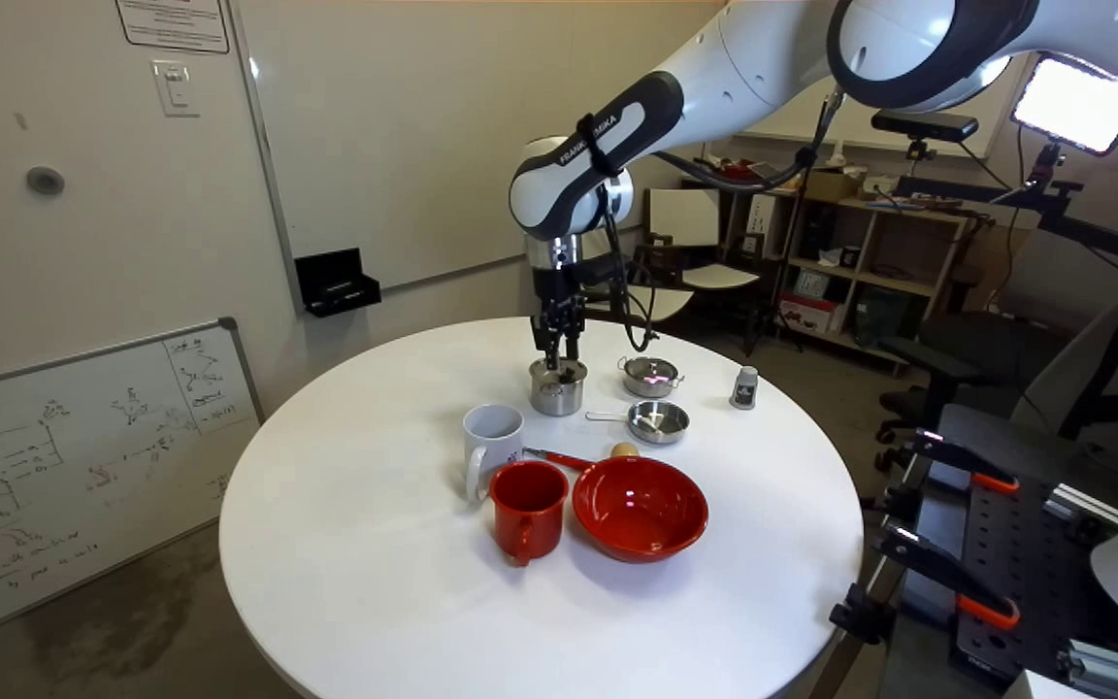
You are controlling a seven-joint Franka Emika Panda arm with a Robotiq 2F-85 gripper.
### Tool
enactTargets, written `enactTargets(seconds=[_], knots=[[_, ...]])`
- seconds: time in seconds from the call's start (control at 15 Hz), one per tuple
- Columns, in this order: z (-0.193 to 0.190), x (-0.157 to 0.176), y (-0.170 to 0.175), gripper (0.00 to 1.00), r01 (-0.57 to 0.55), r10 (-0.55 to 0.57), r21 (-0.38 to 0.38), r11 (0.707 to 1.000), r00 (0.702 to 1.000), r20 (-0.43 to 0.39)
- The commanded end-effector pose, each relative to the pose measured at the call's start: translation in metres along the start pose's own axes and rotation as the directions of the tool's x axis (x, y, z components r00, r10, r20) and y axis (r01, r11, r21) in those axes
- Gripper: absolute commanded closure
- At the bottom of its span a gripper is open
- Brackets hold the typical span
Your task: Remove the lid from the pot and put it on the table
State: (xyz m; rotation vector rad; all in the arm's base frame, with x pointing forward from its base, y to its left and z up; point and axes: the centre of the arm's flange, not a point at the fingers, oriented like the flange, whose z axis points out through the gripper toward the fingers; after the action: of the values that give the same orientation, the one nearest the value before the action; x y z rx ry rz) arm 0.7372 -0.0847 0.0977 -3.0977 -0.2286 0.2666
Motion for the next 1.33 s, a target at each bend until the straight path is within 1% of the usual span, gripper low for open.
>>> enactTargets(seconds=[0.0, 0.27, 0.33, 0.8, 0.93, 1.2, 1.27], knots=[[0.000, 0.013, 0.004, 0.66, -0.018, 0.019, -0.019, 1.000, 1.000, 0.016], [0.001, 0.012, 0.006, 0.97, -0.023, 0.023, -0.018, 1.000, 1.000, 0.017], [0.001, 0.012, 0.006, 1.00, -0.023, 0.024, -0.017, 1.000, 1.000, 0.017], [0.000, 0.011, 0.008, 1.00, -0.021, 0.022, -0.014, 1.000, 1.000, 0.015], [-0.011, 0.007, 0.007, 1.00, -0.019, 0.019, -0.016, 1.000, 1.000, -0.008], [-0.061, -0.010, 0.008, 1.00, -0.031, 0.027, -0.052, 0.998, 0.996, -0.081], [-0.076, -0.021, 0.010, 1.00, -0.053, 0.047, -0.060, 0.997, 0.995, -0.085]])
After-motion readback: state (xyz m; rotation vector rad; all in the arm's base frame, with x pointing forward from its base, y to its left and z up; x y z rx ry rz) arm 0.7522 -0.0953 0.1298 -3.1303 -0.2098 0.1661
